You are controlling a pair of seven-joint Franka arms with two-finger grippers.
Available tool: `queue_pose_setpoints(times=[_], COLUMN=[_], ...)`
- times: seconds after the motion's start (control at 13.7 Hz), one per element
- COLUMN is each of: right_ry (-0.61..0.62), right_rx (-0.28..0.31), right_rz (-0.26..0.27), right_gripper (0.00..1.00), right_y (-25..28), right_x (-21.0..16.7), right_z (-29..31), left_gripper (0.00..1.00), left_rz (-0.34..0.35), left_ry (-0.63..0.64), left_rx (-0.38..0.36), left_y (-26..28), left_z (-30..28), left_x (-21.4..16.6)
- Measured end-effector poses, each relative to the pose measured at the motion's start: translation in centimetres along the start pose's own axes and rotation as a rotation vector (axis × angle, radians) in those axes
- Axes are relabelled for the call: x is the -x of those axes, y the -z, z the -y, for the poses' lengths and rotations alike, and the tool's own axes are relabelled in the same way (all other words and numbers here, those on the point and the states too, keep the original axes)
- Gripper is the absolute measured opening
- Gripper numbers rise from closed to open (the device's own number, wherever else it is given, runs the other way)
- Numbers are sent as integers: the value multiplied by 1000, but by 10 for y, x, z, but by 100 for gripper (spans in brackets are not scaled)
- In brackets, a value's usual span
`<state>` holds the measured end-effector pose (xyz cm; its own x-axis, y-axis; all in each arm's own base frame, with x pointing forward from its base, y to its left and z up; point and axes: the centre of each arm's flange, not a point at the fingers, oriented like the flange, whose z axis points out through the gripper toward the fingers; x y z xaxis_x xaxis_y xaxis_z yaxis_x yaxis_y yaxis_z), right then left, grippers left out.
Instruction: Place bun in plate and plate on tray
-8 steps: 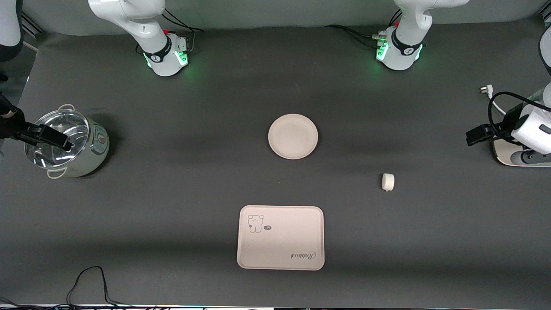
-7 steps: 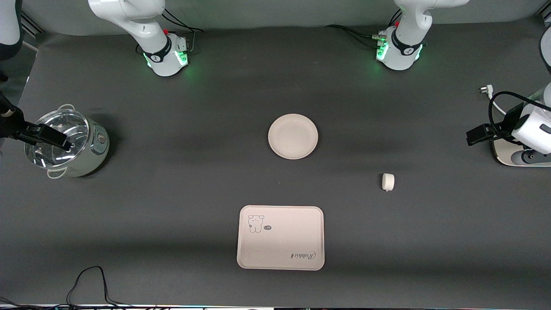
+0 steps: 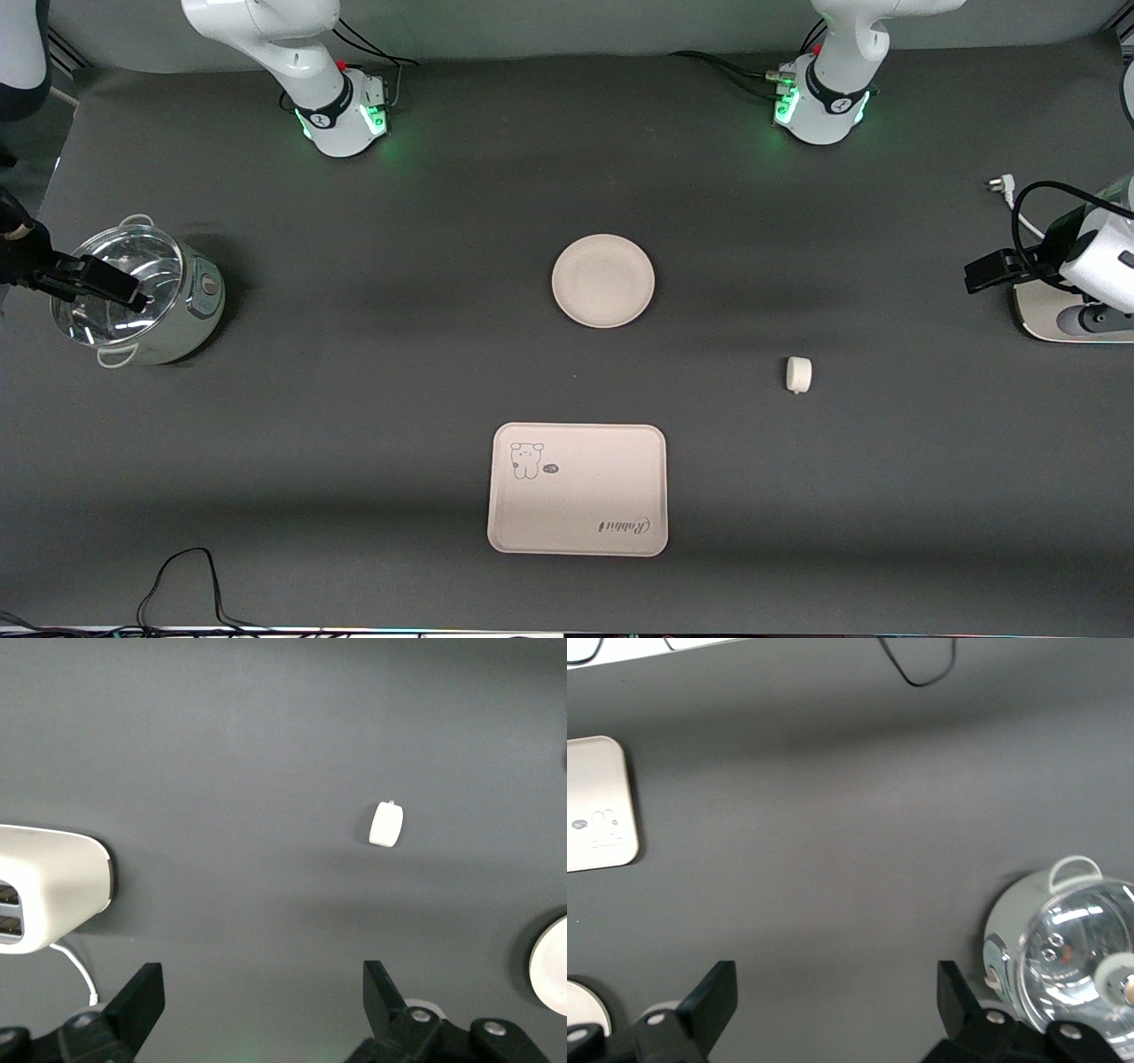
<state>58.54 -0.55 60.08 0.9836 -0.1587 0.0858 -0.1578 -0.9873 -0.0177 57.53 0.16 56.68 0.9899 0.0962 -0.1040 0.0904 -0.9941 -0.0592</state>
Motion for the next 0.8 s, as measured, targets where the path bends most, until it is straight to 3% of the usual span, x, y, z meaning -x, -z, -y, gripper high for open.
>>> queue_pose_setpoints(times=[0.22, 0.59, 0.8], right_ry=[12, 49, 64], right_rx=[0, 2, 6], right_rz=[7, 22, 53], right_gripper=[100, 100, 100], right_y=[-5, -12, -15], right_x=[-1, -1, 2], right_z=[7, 8, 5], left_gripper=[100, 100, 100], left_rz=[28, 42, 45], left_ry=[-21, 4, 24], left_rx=[0, -1, -6], left_y=[1, 3, 1], left_z=[-18, -172, -174], left_x=[6, 48, 49])
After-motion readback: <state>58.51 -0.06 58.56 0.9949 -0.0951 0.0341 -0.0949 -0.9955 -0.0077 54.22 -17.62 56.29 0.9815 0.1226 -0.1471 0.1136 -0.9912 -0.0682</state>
